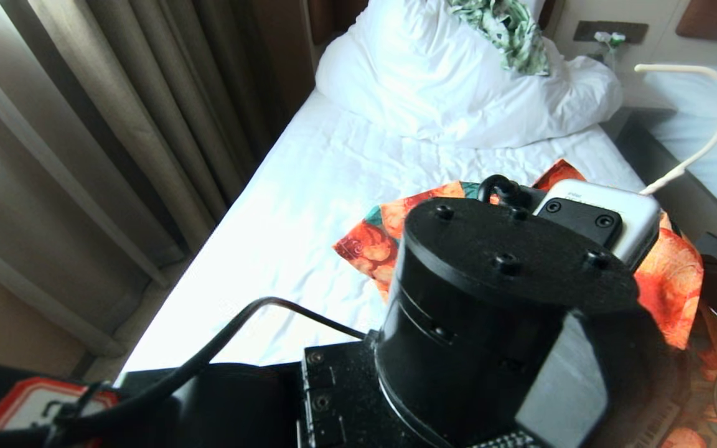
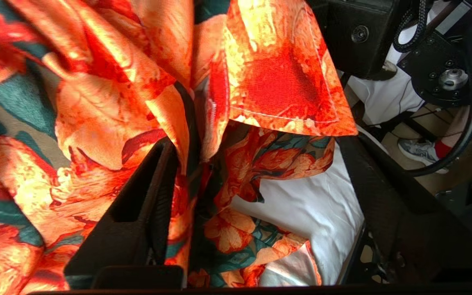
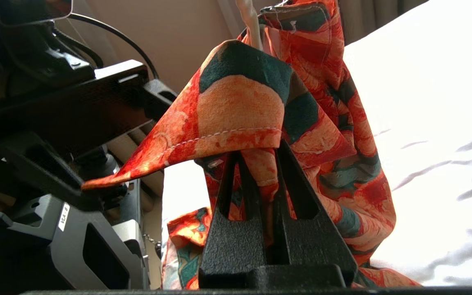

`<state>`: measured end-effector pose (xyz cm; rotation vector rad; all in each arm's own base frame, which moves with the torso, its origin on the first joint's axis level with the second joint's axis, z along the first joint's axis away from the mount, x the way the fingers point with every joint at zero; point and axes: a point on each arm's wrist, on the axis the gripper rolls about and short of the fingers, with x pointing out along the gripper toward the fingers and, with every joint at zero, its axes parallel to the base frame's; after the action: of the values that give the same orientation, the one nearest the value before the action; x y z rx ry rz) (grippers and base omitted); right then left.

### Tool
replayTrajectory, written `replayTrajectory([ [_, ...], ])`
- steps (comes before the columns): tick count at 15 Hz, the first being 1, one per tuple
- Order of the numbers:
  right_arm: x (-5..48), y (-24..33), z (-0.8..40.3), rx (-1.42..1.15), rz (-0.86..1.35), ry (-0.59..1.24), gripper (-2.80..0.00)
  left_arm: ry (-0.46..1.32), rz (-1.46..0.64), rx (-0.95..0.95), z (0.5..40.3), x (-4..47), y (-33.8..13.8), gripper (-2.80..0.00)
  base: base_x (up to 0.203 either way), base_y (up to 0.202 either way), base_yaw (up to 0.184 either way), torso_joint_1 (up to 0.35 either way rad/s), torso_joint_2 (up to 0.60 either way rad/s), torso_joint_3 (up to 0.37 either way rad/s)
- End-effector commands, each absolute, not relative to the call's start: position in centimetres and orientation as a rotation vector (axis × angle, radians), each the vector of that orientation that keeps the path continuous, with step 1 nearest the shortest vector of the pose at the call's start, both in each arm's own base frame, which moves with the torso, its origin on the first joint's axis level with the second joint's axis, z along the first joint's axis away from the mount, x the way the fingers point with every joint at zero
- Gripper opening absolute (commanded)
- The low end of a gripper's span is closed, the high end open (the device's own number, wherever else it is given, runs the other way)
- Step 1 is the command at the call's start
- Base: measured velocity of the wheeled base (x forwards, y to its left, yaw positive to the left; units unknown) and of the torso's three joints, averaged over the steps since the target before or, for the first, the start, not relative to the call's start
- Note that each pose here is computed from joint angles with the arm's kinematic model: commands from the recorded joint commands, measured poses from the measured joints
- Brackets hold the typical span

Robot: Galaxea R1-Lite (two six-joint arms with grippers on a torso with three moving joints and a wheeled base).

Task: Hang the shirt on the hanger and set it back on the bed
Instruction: Hook the other side of the shirt onto the hanger, then take the clothes hanger out of the clothes

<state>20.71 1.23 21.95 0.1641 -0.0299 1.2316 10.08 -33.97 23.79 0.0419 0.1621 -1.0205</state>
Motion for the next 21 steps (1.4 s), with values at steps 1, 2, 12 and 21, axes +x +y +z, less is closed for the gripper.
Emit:
replayTrajectory([
  [1, 21.1, 1.2, 21.7, 0.169, 1.238, -0.021, -2.8, 0.148, -1.005, 0.026, 24.5, 10.2, -33.0, 0.0, 0.0, 0.0, 0.0, 0.0, 0.0, 0.0],
  [2, 21.4, 1.2, 21.6, 0.171, 1.238, -0.017, -2.8, 0.153, -0.992, 0.029, 24.4, 10.3, -32.6, 0.0, 0.0, 0.0, 0.0, 0.0, 0.0, 0.0],
  [12, 22.1, 1.2, 21.3, 0.182, 1.231, -0.007, -2.8, 0.115, -0.945, 0.022, 24.3, 9.8, -31.0, -2.8, 0.0, 0.0, 0.0, 0.0, 0.0, 0.0],
  [21, 22.6, 1.2, 21.3, 0.186, 1.225, -0.005, -2.8, -0.04, -0.779, 0.091, 26.5, 12.2, -37.1, -2.8, 0.0, 0.0, 0.0, 0.0, 0.0, 0.0],
])
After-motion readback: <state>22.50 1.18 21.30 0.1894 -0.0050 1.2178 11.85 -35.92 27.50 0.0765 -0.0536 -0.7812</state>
